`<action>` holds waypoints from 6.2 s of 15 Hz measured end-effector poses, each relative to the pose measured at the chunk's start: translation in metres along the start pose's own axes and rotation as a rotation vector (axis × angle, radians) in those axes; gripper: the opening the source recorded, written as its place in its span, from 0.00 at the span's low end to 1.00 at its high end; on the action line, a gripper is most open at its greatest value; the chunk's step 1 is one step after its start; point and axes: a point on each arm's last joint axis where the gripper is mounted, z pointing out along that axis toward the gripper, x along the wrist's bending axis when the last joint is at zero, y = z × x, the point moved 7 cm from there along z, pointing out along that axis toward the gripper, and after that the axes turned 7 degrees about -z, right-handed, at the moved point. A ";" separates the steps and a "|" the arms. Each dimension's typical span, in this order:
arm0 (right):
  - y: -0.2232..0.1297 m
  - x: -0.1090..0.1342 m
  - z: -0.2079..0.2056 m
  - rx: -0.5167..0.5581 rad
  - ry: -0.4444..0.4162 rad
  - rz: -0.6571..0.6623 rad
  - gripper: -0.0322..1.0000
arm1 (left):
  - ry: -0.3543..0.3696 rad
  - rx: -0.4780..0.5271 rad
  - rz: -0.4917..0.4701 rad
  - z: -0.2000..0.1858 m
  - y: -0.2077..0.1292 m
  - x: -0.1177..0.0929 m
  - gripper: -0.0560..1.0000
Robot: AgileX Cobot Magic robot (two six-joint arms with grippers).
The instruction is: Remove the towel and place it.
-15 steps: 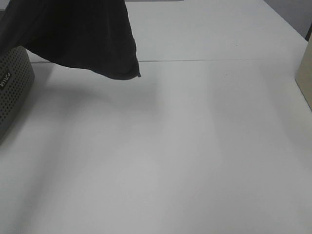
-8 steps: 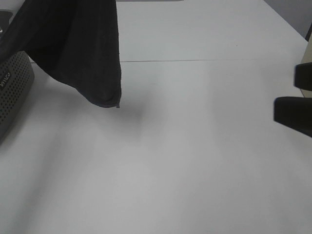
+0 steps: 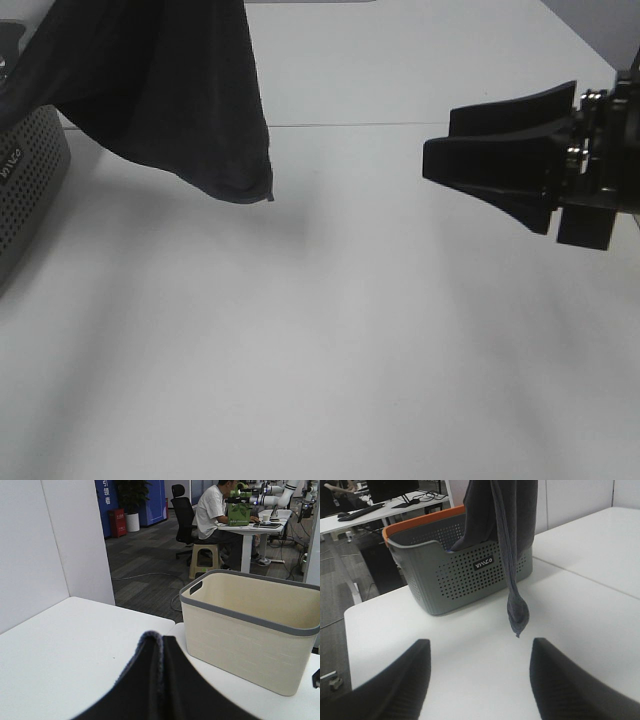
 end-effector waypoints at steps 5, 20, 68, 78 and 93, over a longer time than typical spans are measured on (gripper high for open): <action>-0.031 -0.022 0.039 0.046 0.128 0.139 0.59 | 0.000 0.000 -0.002 0.000 0.000 0.000 0.05; -0.071 -0.069 0.183 0.269 0.128 0.313 0.59 | 0.001 0.009 -0.019 0.000 -0.001 0.000 0.05; 0.130 -0.083 0.072 0.814 -0.126 -0.309 0.04 | 0.227 -0.386 -0.303 -0.028 0.112 0.029 0.05; 0.256 -0.117 0.010 0.705 -0.539 -0.672 0.04 | 0.268 -0.497 -0.341 -0.044 0.146 0.031 0.05; 0.267 -0.156 0.022 0.629 -0.712 -0.662 0.04 | 0.442 -0.399 -0.138 -0.019 0.129 0.077 0.05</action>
